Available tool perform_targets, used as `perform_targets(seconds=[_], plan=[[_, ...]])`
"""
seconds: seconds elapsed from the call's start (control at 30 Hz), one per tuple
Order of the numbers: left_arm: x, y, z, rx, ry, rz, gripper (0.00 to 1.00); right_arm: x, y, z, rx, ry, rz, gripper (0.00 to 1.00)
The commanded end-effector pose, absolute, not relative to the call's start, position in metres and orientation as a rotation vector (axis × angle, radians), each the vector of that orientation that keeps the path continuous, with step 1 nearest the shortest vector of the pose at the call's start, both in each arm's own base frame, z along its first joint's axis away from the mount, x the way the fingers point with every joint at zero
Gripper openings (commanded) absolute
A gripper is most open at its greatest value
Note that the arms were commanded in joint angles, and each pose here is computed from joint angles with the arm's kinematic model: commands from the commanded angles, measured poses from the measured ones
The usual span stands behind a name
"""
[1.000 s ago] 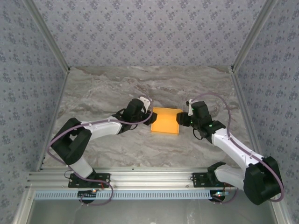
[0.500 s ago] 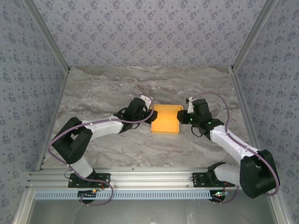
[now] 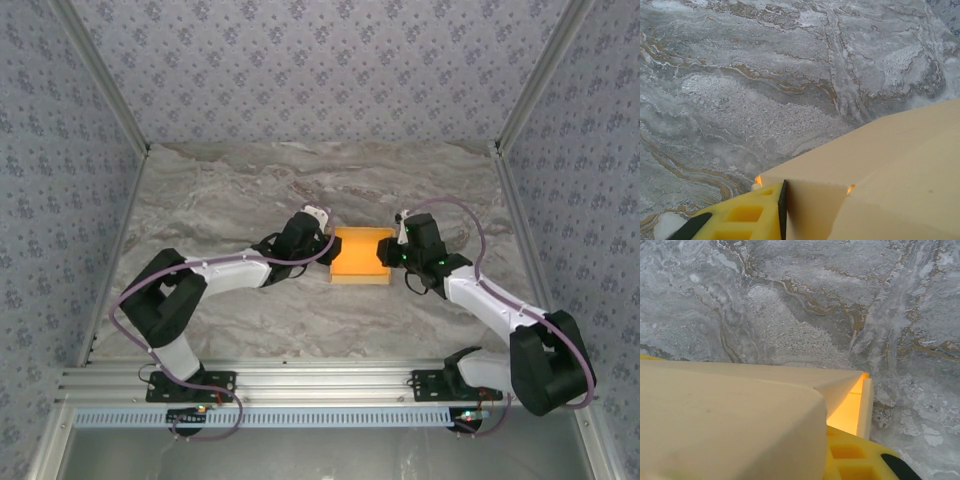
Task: Fold the paper box
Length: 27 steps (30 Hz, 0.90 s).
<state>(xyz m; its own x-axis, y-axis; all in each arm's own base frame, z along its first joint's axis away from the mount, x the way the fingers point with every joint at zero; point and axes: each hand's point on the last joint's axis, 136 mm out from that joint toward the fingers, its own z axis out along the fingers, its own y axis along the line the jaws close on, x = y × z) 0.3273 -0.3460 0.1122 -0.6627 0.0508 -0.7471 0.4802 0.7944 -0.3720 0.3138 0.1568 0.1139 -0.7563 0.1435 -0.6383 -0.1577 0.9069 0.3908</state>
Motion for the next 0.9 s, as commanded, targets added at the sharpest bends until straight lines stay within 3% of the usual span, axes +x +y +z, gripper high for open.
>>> perform_targets(seconds=[0.0, 0.3, 0.47, 0.77, 0.87], plan=[[0.323, -0.354, 0.115, 0.389, 2.214, -0.745, 0.27, 0.305, 0.152, 0.114, -0.054, 2.374, 0.5, 0.2], [0.322, -0.361, 0.116, 0.407, 2.235, -0.662, 0.26, 0.294, 0.14, 0.11, -0.073, 2.391, 0.458, 0.29], [0.329, -0.353, 0.114, 0.392, 2.233, -0.565, 0.24, 0.287, 0.137, 0.112, -0.049, 2.387, 0.487, 0.42], [0.343, -0.334, 0.11, 0.38, 2.203, -0.38, 0.17, 0.271, 0.135, 0.133, 0.058, 2.343, 0.716, 0.58], [0.346, -0.329, 0.115, 0.39, 2.184, -0.345, 0.16, 0.275, 0.134, 0.139, 0.077, 2.317, 0.779, 0.59]])
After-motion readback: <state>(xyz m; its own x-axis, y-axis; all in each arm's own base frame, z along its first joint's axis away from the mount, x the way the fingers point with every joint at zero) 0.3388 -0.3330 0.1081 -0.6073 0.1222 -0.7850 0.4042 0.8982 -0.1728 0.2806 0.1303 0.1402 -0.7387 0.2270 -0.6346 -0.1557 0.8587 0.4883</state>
